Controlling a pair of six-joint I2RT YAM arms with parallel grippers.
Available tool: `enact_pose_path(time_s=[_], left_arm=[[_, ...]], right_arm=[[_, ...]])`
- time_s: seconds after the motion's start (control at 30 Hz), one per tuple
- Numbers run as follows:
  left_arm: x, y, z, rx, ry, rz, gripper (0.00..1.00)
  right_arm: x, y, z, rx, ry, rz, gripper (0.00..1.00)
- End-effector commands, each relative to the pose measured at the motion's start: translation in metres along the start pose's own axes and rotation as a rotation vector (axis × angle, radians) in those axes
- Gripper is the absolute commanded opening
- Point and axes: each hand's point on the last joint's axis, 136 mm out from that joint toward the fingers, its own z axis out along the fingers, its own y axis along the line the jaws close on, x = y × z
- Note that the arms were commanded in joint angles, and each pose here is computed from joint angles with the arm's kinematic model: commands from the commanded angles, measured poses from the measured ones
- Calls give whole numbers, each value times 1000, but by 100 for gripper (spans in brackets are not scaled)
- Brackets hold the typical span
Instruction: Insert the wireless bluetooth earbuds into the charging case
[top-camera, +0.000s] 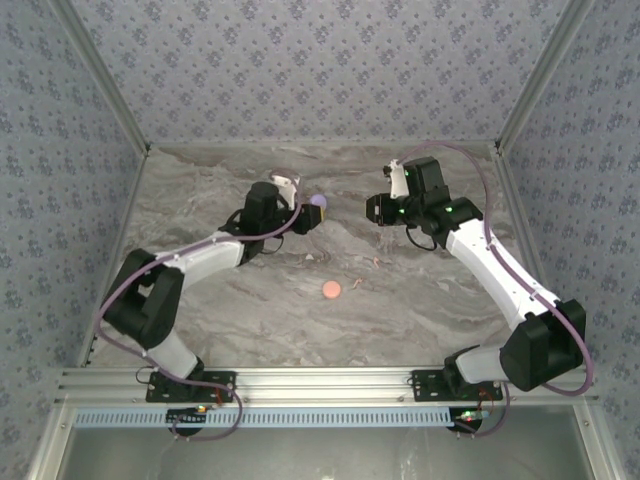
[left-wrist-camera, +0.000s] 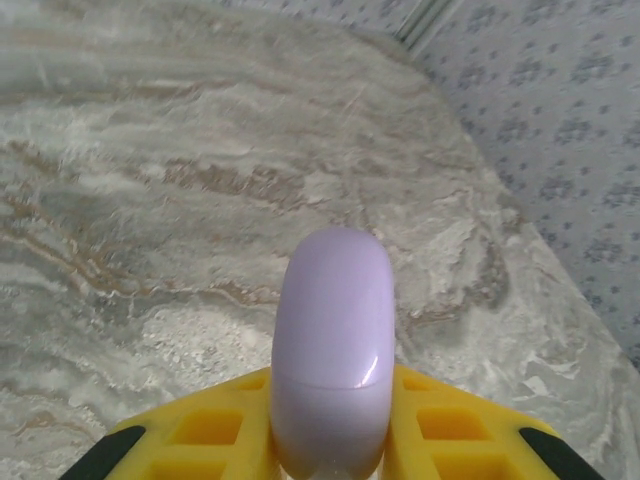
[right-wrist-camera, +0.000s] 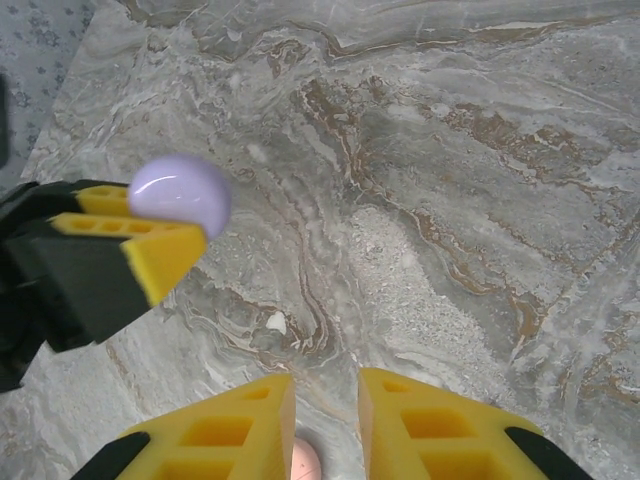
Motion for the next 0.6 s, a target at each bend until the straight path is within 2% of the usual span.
enact_pose_path(time_s=[0.0, 0.27, 0.57], left_arm=[[0, 18, 16, -71, 88, -89, 25], [10, 59, 63, -91, 188, -233, 26], [14, 88, 96, -124, 251, -279, 27]], right_arm=[[8, -14, 2, 42, 29, 24, 26], [31, -28, 7, 65, 83, 54, 26], [39, -34, 11, 62, 100, 67, 27]])
